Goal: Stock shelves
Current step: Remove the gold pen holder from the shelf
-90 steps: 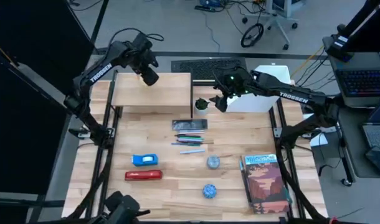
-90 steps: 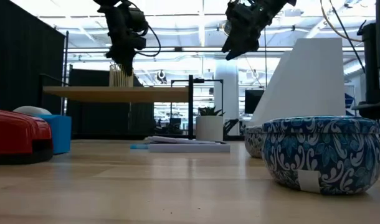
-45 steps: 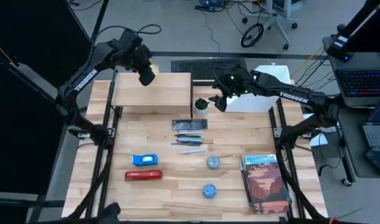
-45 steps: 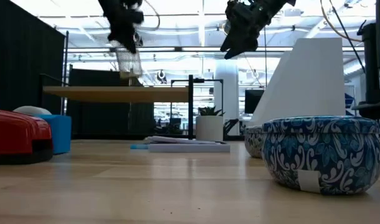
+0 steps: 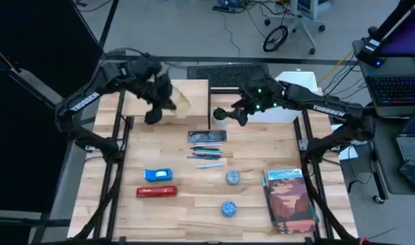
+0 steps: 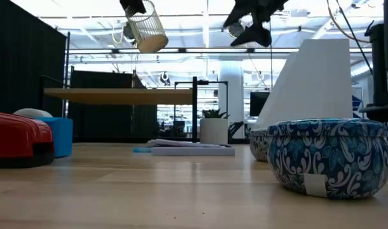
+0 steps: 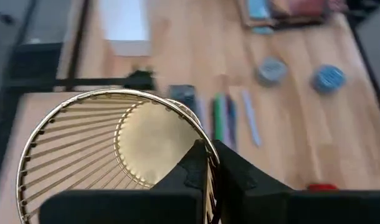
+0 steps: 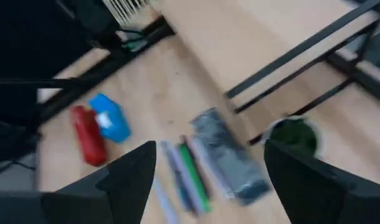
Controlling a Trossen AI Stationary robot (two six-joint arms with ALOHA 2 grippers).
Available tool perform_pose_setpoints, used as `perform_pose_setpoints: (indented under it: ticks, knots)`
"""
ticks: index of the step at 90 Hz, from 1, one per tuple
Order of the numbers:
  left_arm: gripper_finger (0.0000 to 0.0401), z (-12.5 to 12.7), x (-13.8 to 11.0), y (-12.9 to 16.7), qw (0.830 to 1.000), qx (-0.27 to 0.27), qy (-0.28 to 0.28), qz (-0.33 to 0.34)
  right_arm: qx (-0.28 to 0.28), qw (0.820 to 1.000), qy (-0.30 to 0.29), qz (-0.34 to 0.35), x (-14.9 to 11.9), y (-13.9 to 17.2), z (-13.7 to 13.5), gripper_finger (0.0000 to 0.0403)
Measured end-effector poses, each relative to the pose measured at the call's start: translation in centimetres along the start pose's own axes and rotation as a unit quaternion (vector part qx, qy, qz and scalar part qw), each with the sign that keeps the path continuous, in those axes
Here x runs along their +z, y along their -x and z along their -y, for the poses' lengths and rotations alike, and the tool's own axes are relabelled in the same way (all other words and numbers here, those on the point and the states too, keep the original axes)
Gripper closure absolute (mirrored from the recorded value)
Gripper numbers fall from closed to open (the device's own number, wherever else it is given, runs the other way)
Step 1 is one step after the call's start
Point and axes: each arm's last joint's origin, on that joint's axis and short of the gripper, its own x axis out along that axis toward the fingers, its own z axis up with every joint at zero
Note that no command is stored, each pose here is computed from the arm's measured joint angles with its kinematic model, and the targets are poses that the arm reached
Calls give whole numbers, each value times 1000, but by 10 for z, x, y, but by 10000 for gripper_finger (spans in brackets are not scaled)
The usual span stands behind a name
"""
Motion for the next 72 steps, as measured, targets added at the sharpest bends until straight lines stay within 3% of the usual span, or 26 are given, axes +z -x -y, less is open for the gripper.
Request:
perform_pose_setpoints:
  ticks: [19,34,46,59,72]
  knots:
    - [401,35,-7,-42,996,-63,2,-69,19,999,15,-36,-22,-11,-39,121]
    - [401,64,-13,-74,993,-48,7,-111,-24,996,62,-55,-42,-15,-58,122]
    - [401,88,-17,-102,994,-26,15,-104,-67,989,94,-95,-58,-13,-64,122]
    - [401,114,-22,-132,996,-47,13,-76,-100,979,119,-131,-75,-8,-71,122]
    - [401,140,-39,-164,989,-65,25,-129,-101,973,153,-143,-90,-8,-81,122]
